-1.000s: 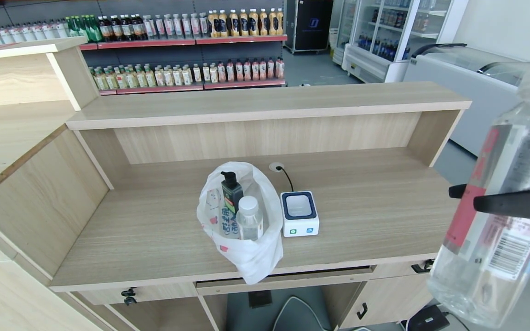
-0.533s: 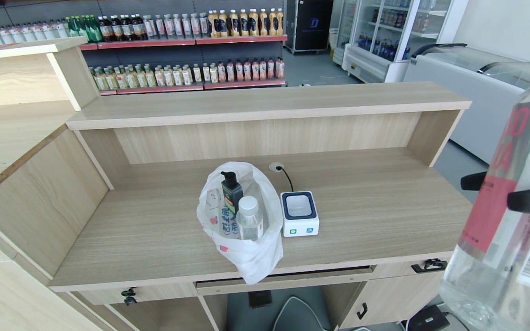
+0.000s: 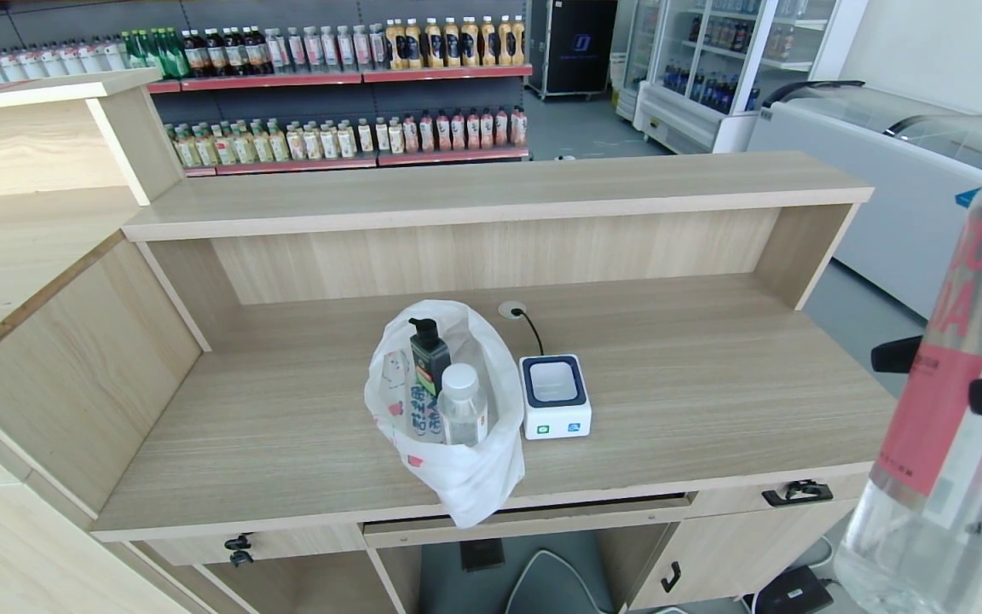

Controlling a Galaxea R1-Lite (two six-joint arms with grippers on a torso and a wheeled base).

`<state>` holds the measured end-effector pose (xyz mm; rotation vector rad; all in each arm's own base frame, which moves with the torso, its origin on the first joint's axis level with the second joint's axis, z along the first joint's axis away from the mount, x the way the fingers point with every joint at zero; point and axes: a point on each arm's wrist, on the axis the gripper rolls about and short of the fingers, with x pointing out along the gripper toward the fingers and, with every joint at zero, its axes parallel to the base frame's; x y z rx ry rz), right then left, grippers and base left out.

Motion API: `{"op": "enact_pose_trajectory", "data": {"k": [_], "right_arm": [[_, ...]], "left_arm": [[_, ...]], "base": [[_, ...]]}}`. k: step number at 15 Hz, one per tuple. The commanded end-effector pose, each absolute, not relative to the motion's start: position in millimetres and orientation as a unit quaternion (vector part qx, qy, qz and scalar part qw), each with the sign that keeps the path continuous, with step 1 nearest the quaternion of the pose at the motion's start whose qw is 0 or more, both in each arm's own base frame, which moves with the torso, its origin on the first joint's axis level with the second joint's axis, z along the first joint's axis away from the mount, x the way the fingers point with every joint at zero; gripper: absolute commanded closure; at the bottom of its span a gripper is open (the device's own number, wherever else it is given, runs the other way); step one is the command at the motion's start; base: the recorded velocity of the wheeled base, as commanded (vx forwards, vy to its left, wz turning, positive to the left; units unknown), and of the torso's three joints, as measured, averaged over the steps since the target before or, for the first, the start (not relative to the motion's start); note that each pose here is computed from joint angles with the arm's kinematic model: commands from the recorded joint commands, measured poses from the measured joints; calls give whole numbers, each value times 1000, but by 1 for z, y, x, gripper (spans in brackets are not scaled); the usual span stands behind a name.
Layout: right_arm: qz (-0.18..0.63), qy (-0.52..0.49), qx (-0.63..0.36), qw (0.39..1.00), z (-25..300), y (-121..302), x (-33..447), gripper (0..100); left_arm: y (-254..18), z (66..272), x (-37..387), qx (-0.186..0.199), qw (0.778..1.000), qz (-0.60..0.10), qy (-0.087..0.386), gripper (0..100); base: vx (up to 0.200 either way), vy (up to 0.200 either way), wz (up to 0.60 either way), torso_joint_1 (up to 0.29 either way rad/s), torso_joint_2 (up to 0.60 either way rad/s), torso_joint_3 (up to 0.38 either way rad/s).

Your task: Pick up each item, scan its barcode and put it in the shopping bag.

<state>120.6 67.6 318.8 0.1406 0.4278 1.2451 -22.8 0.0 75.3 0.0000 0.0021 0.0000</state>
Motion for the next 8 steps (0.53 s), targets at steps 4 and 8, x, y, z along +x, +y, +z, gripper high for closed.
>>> {"op": "enact_pose_trajectory", "data": {"k": [4, 8], "right_arm": [[581, 194, 63, 788, 321, 68, 121, 100], [585, 194, 59, 785, 320, 71, 123, 100]], "left_arm": [[0, 75, -23, 0, 1000, 1, 1, 0], [0, 75, -23, 0, 1000, 0, 1, 0]], "base": [[0, 0, 0, 0, 0, 0], [0, 0, 0, 0, 0, 0]]}}
